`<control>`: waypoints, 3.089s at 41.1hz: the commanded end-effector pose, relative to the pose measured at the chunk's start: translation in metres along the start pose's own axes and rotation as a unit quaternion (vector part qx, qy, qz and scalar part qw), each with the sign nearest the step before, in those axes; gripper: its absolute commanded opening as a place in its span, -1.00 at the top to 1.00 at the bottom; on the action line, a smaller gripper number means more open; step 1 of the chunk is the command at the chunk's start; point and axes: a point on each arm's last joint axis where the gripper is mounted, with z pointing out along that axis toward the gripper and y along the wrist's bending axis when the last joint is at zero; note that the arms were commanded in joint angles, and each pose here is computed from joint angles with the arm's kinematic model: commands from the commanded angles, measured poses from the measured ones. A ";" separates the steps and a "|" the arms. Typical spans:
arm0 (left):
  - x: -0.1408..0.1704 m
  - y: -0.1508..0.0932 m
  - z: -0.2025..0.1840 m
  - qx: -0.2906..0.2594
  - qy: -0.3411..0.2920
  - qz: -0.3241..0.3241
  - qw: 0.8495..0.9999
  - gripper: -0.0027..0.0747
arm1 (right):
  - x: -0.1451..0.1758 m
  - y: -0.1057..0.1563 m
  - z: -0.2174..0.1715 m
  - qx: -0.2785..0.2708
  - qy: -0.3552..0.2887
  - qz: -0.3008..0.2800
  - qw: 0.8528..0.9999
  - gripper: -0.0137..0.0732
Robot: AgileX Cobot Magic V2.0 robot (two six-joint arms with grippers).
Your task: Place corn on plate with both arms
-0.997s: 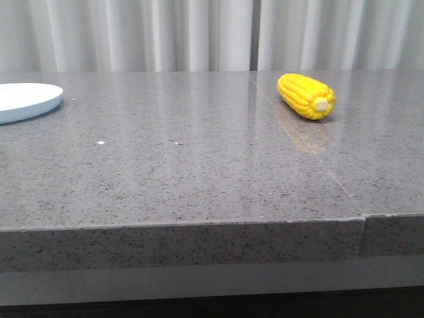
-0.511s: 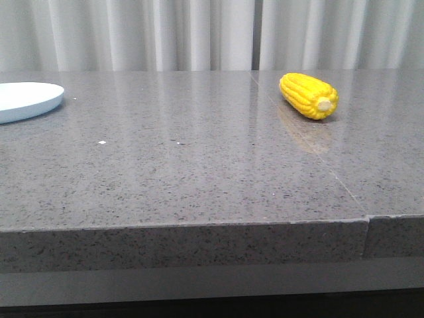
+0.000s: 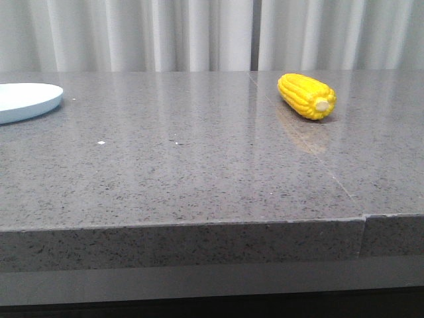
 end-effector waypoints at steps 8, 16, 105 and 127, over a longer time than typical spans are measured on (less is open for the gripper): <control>0.002 -0.001 0.035 0.005 0.062 -0.003 0.998 0.98 | 0.001 0.000 0.040 0.008 0.074 -0.008 0.997 0.96; 0.007 -0.001 0.051 0.007 0.096 -0.007 0.995 0.98 | 0.009 -0.001 0.060 0.012 0.123 -0.008 0.992 0.88; 0.056 0.120 0.358 -0.028 0.318 -0.114 0.941 -0.32 | 0.013 -0.001 0.070 0.013 0.142 -0.016 0.990 -0.70; 0.068 0.114 0.364 -0.013 0.343 -0.100 0.934 0.08 | 0.013 -0.001 0.070 0.013 0.142 -0.016 0.990 -0.70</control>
